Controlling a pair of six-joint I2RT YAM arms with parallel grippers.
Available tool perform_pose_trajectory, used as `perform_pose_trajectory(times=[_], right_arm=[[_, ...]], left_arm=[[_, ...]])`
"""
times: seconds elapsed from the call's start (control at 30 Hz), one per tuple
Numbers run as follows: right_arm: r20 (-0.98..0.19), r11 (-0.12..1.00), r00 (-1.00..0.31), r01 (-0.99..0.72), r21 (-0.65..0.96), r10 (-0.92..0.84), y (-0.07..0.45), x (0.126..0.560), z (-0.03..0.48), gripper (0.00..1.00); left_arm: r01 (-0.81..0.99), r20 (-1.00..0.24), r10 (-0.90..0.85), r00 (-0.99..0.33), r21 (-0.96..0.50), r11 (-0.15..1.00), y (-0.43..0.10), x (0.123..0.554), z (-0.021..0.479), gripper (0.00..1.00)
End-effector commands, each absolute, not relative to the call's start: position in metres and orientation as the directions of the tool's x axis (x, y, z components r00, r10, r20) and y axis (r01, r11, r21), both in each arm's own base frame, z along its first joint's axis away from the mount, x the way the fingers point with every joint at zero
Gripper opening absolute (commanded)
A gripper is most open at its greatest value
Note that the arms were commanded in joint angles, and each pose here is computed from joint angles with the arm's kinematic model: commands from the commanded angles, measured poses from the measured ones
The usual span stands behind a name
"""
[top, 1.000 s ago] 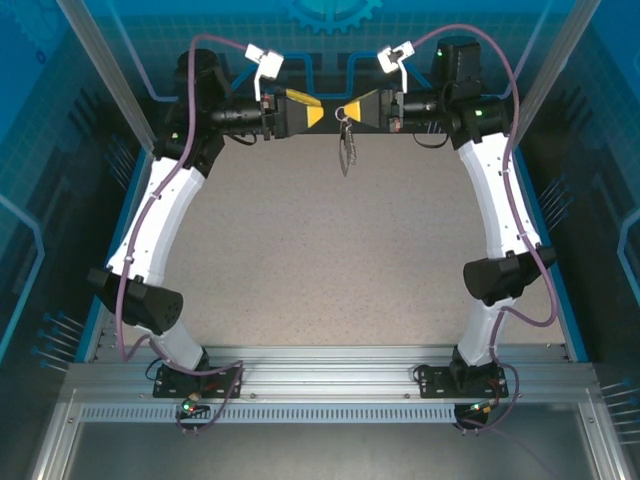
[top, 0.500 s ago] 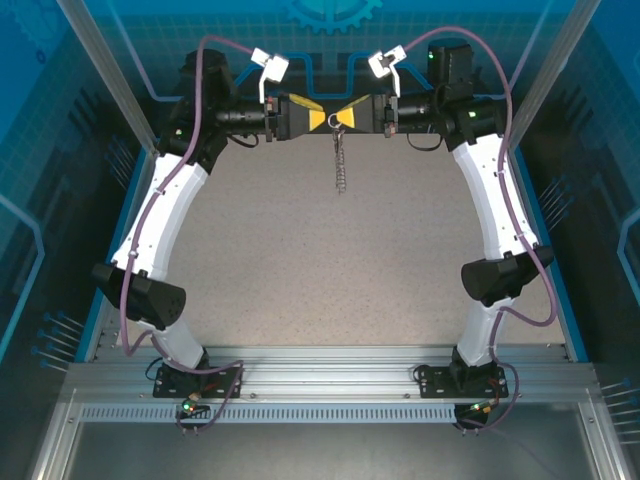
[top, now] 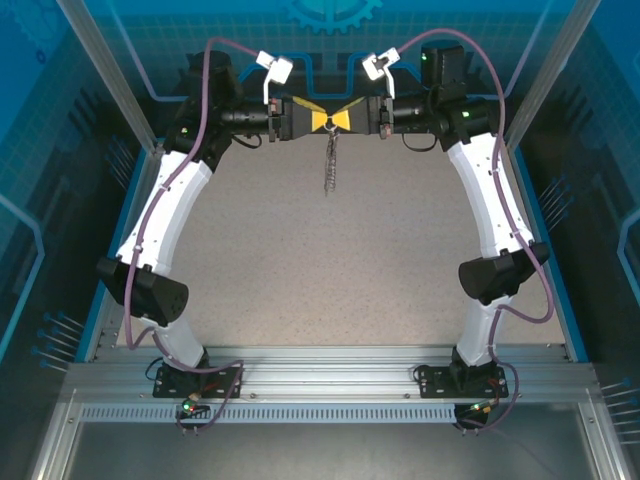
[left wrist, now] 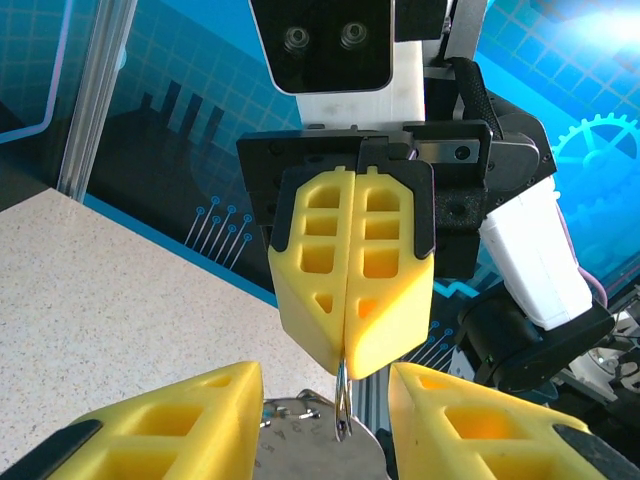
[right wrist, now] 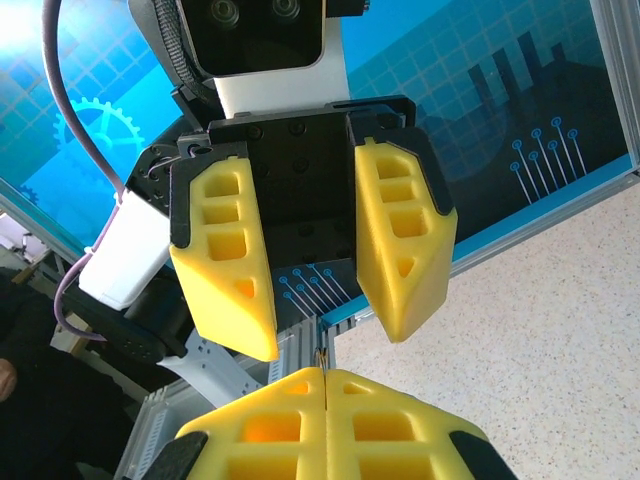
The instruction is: Put the keys on the keyring
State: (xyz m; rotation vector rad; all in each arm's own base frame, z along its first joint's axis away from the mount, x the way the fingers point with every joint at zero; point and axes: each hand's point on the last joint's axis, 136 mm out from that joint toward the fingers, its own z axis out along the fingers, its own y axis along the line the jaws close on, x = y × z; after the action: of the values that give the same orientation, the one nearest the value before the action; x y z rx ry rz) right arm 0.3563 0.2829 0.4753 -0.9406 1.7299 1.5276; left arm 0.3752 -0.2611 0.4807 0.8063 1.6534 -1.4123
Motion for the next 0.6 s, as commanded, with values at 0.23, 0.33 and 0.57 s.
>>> perform_pose_trajectory(times=[0.23,0.33,0.57], right_arm=[[-0.851,0.018,-0.515,-0.856,0.516,-0.101,0.2893,0.3482,0.4869,0.00],[-0.852,0.017,-0.514,-0.857,0.515,-0.101,0.2897,0.3476,0.4875,0.00],[-0.853,0.012,-0.512,-0.858,0.514,-0.103,0.2924,0.3447,0.4888,0.00]], left_arm=[[0.883,-0.890,-0.006,-0.456,-0.453,0.124,-0.2640,0.3633,0.4876,0.32],[0.883,-0.890,-0.005,-0.455,-0.453,0.121,-0.2637,0.3614,0.4876,0.32],[0.885,-0.890,0.000,-0.455,-0.453,0.107,-0.2665,0.3578,0.4877,0.28]])
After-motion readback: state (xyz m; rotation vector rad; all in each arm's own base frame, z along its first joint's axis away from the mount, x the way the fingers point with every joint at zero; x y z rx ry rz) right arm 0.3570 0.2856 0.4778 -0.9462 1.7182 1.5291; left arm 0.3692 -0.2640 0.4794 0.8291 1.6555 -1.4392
